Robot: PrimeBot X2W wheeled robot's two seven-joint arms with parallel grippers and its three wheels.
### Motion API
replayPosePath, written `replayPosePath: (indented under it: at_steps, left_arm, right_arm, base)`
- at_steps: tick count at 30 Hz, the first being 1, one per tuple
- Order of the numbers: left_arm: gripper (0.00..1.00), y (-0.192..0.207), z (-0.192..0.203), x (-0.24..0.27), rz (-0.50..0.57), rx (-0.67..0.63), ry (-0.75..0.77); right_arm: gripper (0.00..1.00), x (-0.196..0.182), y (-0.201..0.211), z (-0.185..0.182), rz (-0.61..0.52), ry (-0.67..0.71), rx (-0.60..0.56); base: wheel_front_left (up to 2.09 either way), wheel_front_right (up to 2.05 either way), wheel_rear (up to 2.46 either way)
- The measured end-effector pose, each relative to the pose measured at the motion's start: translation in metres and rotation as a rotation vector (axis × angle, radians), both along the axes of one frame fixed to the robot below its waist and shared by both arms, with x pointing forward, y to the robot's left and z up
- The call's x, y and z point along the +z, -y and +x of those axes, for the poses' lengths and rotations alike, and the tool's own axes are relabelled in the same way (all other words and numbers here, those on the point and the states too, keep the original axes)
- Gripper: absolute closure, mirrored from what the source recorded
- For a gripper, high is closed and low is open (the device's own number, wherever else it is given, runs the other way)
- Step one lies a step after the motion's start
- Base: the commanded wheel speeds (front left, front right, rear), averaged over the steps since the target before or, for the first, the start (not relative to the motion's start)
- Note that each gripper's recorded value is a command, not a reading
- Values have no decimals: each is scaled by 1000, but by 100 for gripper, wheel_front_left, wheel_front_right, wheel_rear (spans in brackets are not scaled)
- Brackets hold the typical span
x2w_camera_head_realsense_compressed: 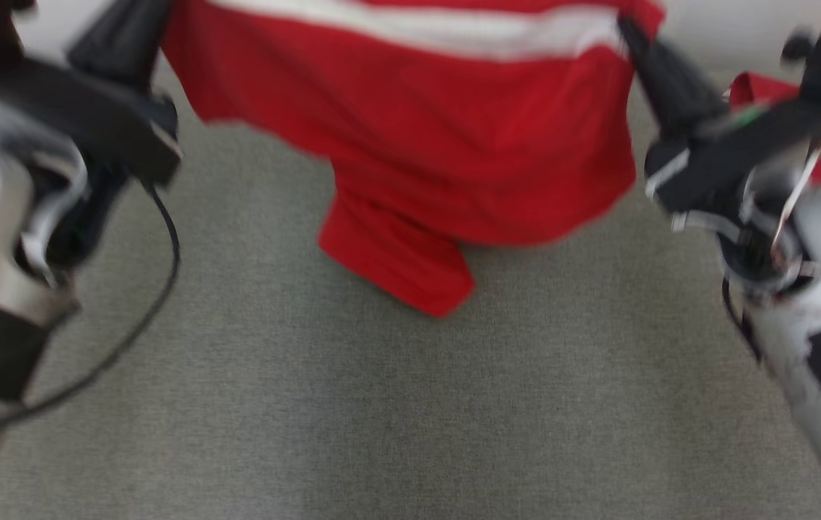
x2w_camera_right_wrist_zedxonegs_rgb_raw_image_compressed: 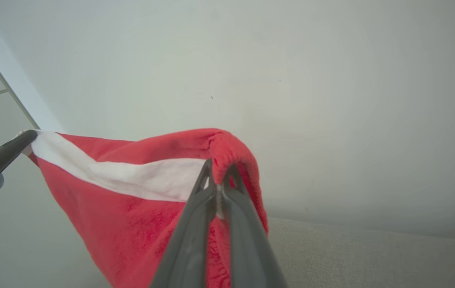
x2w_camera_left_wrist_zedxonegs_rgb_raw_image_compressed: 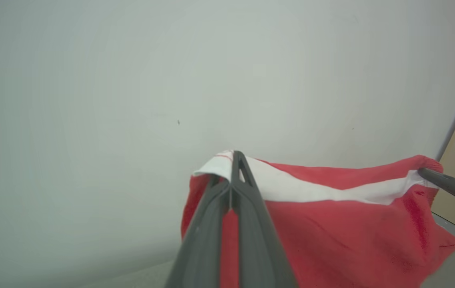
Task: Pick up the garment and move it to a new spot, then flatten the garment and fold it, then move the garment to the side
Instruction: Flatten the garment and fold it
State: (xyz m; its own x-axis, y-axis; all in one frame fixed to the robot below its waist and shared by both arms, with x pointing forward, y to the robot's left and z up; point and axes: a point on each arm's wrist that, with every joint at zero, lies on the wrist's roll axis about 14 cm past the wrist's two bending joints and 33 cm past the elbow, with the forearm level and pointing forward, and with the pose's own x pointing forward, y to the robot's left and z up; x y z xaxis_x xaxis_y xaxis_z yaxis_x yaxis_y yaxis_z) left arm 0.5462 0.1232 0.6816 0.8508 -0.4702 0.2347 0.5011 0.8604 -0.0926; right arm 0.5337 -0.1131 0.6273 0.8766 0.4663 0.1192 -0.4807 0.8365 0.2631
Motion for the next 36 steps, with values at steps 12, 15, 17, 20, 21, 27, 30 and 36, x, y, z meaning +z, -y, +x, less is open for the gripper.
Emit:
replayPosePath:
  at_steps: [12, 15, 17, 20, 21, 27, 30, 36]
  left_arm:
    - [100, 2, 89, 45, 61, 1, 78]
    - [100, 0, 103, 58, 51, 6, 106]
    - [100, 2, 109, 64, 55, 7, 121]
    - [100, 2, 118, 70, 34, 6, 129]
    - [100, 4, 120, 71, 44, 5, 130]
    - [100, 13, 127, 65, 74, -8, 132]
    - [100, 15, 130, 61, 66, -16, 125]
    - [100, 18, 129, 43, 9, -38, 97]
  right_arm:
    - [100, 50, 3, 105, 91, 23, -45]
    - [100, 57, 9, 121, 91, 37, -67]
    - [100, 62, 11, 129, 81, 45, -76]
    - [100, 69, 12, 137, 65, 62, -82]
    - [100, 72, 12, 140, 56, 68, -84]
    - [100, 75, 13, 150, 30, 85, -92]
    - [100, 70, 12, 152, 25, 82, -89]
    - [100, 50, 21, 152, 13, 54, -95]
  base:
    - [0, 0, 0]
    - [0, 0, 0]
    - [0, 0, 0]
    - [0, 0, 0]
    - [0, 0, 0]
    - [0, 0, 0]
    - [0, 0, 0]
    - [0, 0, 0]
